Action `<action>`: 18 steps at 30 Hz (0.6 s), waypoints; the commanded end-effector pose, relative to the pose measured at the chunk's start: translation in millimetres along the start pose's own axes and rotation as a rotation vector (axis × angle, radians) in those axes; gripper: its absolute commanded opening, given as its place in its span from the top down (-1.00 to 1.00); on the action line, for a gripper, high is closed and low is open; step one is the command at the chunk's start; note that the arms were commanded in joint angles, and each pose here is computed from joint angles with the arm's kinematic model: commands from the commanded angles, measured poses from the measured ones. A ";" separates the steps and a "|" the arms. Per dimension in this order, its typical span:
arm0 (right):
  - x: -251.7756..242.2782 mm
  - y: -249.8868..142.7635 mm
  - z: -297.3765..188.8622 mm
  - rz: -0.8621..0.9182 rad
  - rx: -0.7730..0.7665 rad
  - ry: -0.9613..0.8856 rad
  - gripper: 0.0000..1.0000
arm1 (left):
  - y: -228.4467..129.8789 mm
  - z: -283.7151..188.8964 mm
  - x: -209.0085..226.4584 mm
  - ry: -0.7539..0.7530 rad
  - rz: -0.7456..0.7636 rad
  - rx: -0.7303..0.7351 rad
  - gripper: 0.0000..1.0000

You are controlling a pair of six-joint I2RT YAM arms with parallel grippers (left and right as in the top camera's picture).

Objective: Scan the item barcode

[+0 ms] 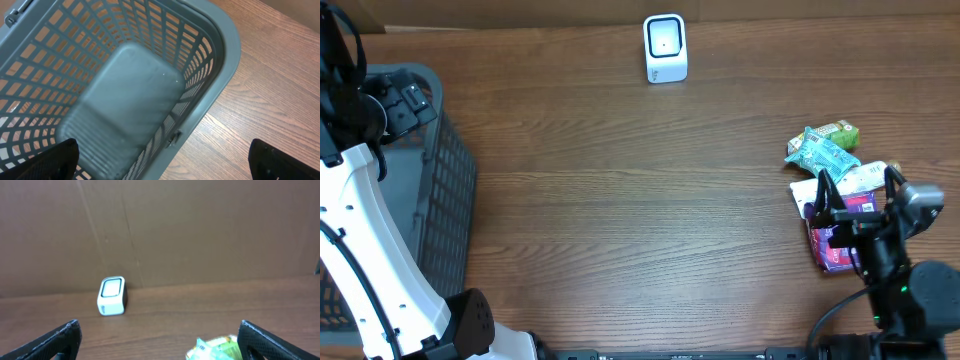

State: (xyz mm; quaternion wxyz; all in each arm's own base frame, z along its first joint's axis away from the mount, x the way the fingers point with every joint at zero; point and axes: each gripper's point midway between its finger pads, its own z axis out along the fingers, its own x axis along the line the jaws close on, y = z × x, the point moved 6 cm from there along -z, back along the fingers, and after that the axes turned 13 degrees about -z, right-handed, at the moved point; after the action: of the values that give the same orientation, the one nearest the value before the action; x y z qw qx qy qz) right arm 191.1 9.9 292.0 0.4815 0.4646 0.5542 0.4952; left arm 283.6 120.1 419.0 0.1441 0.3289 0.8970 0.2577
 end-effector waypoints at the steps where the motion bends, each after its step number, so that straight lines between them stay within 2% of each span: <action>1: 1.4 -25.8 -0.7 -0.005 -0.039 -0.008 -1.00 | 1.2 2.7 0.7 0.009 0.007 0.001 -0.99; 9: 4.9 -66.1 -3.1 -0.009 -0.078 -0.011 -1.00 | 1.2 2.7 0.7 0.009 0.007 0.001 -0.99; 18: 9.5 -93.0 -4.8 -0.011 -0.093 0.000 -1.00 | 1.1 2.7 0.7 0.009 0.007 0.002 -0.99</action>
State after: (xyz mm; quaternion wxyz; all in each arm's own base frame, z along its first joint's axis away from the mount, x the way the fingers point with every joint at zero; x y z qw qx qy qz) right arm 182.1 10.3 205.9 0.5044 0.4425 0.5340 0.5144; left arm 283.6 120.1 419.1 0.1441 0.3292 0.8969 0.2579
